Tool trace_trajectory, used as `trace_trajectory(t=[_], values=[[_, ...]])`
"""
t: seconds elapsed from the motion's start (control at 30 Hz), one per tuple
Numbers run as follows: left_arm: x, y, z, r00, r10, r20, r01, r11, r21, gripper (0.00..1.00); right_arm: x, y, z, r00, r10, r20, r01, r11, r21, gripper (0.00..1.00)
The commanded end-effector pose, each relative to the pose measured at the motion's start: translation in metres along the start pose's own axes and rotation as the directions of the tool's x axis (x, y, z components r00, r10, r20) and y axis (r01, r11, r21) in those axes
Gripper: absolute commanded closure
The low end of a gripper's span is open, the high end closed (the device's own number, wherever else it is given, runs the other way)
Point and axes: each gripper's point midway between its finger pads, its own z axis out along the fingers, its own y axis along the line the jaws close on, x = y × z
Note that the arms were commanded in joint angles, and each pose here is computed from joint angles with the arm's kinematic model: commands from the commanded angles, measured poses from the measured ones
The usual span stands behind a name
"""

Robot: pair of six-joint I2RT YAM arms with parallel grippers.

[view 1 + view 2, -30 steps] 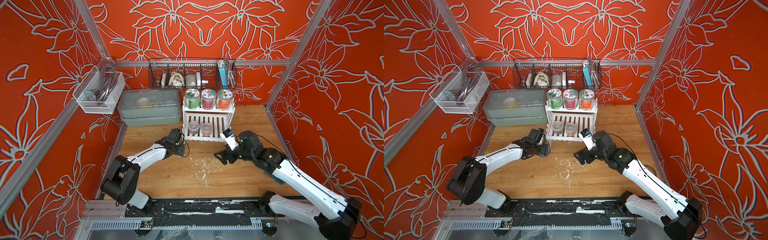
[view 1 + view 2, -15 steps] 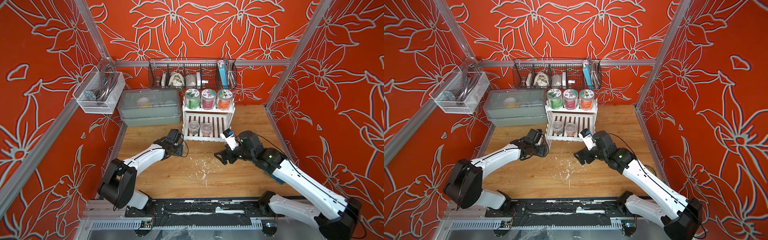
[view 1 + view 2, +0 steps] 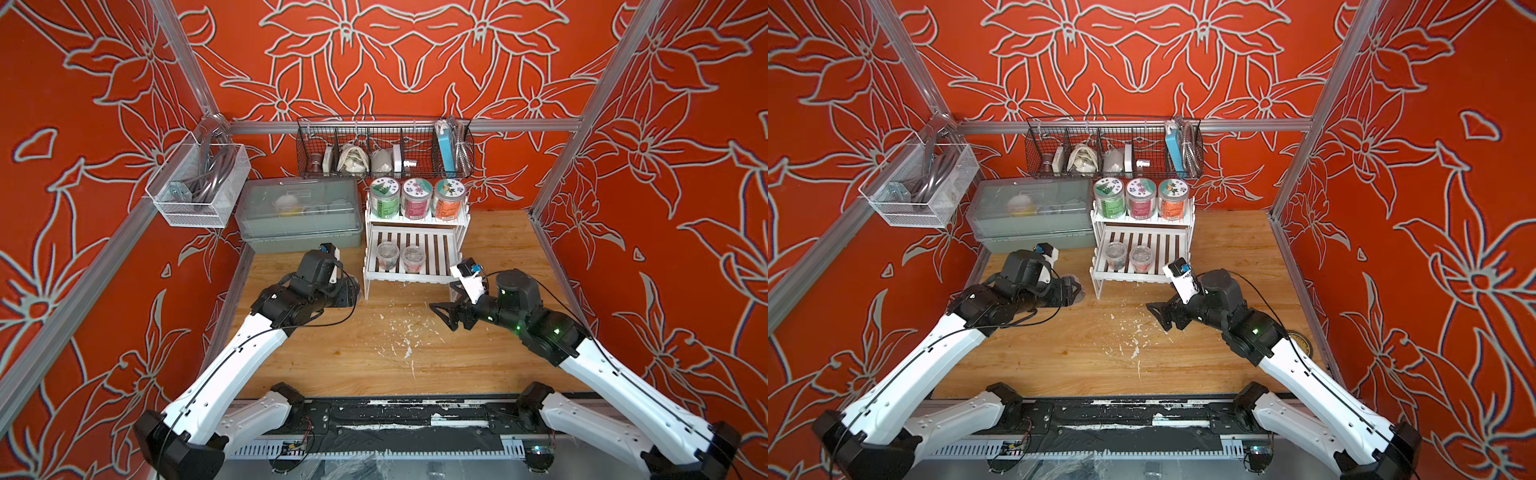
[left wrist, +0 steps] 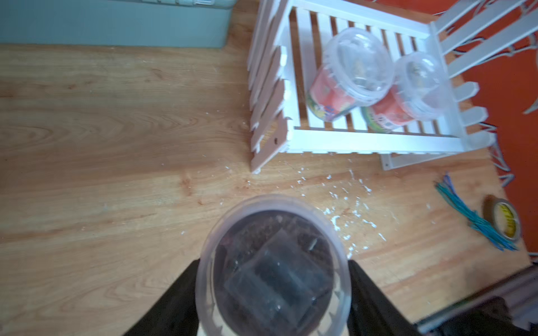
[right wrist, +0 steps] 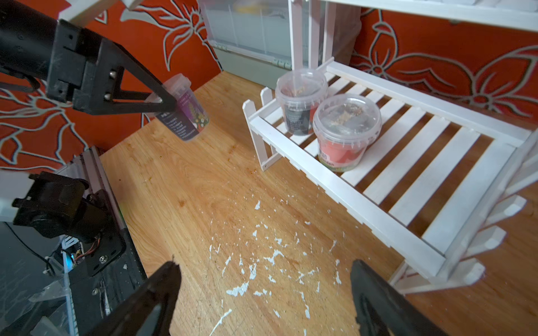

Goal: Place the seed container on the shelf
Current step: Pick up the seed jar at the center of the board.

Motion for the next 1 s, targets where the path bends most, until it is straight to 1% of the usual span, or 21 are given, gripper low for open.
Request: trace_trajectory(t=[0.0,0.17,0.3,0.4,0.53,0.67,0.8,0.97], values=[[0.015,-0.025,-0.014,0.996,-0.034,-0.085,0.043,0.994,0.105,0.41,-0.023,0.014,0.003,0.990,-0.084,0.112,0.091,0.994,-0.067,0.05],[0.016,-0.062,-0.028,0.995,-0.001,-0.098,0.022,0.977,0.213,0.41,-0.026,0.026,0.014,0.970,-0.202,0.135,0.213,0.974,-0.074,0.03],[0.015,-0.087,-0.036,0.995,0.031,-0.094,-0.004,0.963,0.269,0.40,-0.025,0.036,0.021,0.960,-0.250,0.129,0.262,0.962,-0.081,0.02],[0.015,-0.105,-0.040,0.994,0.070,-0.081,-0.043,0.956,0.290,0.40,-0.026,0.045,0.021,0.955,-0.261,0.138,0.277,0.955,-0.107,0.02],[0.018,-0.119,-0.036,0.992,0.101,-0.080,-0.073,0.952,0.297,0.41,-0.027,0.058,0.019,0.948,-0.275,0.161,0.299,0.943,-0.150,0.01],[0.016,-0.133,-0.031,0.993,0.115,-0.037,-0.098,0.945,0.313,0.41,-0.025,0.066,0.020,0.945,-0.278,0.170,0.307,0.935,-0.177,0.01],[0.014,-0.149,-0.028,0.990,0.143,0.001,-0.135,0.932,0.337,0.41,-0.019,0.073,0.023,0.949,-0.270,0.161,0.300,0.931,-0.208,0.00],[0.016,-0.164,-0.024,0.983,0.185,0.025,-0.181,0.916,0.359,0.41,-0.015,0.073,0.030,0.951,-0.275,0.140,0.299,0.932,-0.204,0.00]])
